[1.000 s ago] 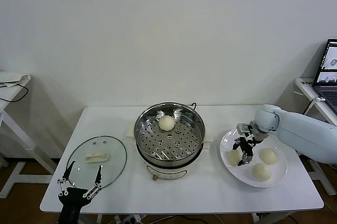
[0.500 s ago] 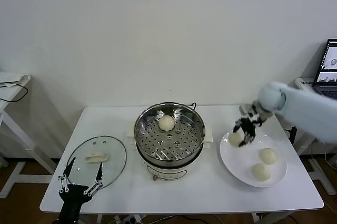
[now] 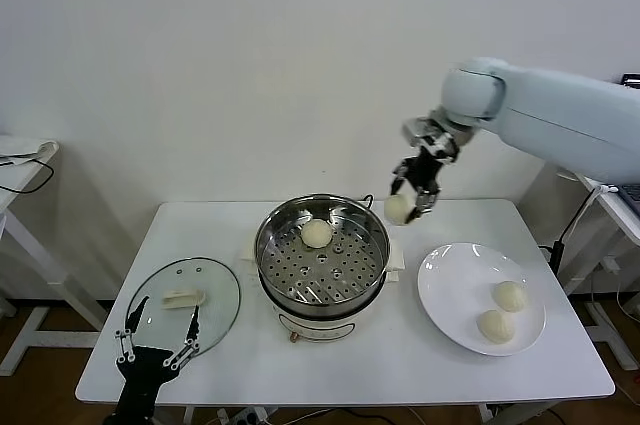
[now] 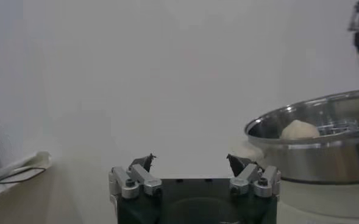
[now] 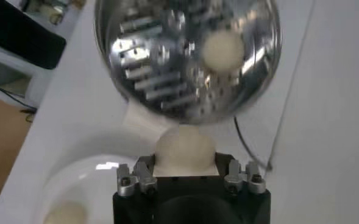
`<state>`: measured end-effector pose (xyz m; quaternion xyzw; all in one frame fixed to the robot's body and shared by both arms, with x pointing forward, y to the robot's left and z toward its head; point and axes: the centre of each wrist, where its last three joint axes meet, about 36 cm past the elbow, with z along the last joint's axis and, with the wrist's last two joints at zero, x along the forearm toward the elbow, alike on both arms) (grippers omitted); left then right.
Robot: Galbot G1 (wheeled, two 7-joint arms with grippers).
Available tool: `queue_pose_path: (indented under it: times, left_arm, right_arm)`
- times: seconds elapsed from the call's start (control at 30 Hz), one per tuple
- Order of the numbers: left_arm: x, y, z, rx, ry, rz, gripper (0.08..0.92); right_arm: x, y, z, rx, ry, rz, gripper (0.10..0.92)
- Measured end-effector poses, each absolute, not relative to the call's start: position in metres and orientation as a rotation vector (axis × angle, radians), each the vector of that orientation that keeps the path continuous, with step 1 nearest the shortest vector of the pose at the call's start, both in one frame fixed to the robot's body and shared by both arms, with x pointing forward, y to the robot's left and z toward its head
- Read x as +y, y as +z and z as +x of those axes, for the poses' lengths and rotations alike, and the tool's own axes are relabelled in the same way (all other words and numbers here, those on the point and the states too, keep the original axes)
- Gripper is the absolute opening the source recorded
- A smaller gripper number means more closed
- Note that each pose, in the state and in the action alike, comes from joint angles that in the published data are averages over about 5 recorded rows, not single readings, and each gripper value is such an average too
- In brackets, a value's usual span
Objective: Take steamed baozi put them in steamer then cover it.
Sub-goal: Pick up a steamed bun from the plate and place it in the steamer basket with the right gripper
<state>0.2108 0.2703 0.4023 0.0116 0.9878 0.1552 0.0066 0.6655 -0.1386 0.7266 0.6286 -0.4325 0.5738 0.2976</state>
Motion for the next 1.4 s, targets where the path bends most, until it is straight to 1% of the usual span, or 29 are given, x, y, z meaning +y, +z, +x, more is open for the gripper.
queue_pose_path:
  times: [0.23, 0.53, 0.8, 1.07, 1.27, 1.4]
  left_arm:
    - [0.270, 0.402, 0.212, 3.089, 0.482, 0.033, 0.823]
    - [0.271, 0.401, 0.213, 3.088, 0.476, 0.027, 0.823]
    - [0.272, 0.401, 0.213, 3.086, 0.473, 0.015, 0.823]
    - [0.273, 0.401, 0.213, 3.085, 0.474, 0.004, 0.823]
    - [0.274, 0.401, 0.212, 3.085, 0.476, -0.005, 0.823]
    - [0.275, 0.401, 0.212, 3.084, 0.477, -0.010, 0.823]
  right_arm:
    - [-0.077, 0.703, 0.658, -1.101, 1.533, 1.683, 0.653]
    - [-0.019, 0.666, 0.650, -1.091, 1.554, 1.675, 0.653]
    - [0.014, 0.641, 0.645, -1.088, 1.583, 1.672, 0.653]
    - [0.032, 0.620, 0.642, -1.082, 1.601, 1.672, 0.658]
    - [0.036, 0.609, 0.640, -1.086, 1.603, 1.675, 0.705]
    - [0.036, 0.608, 0.639, -1.095, 1.607, 1.677, 0.785]
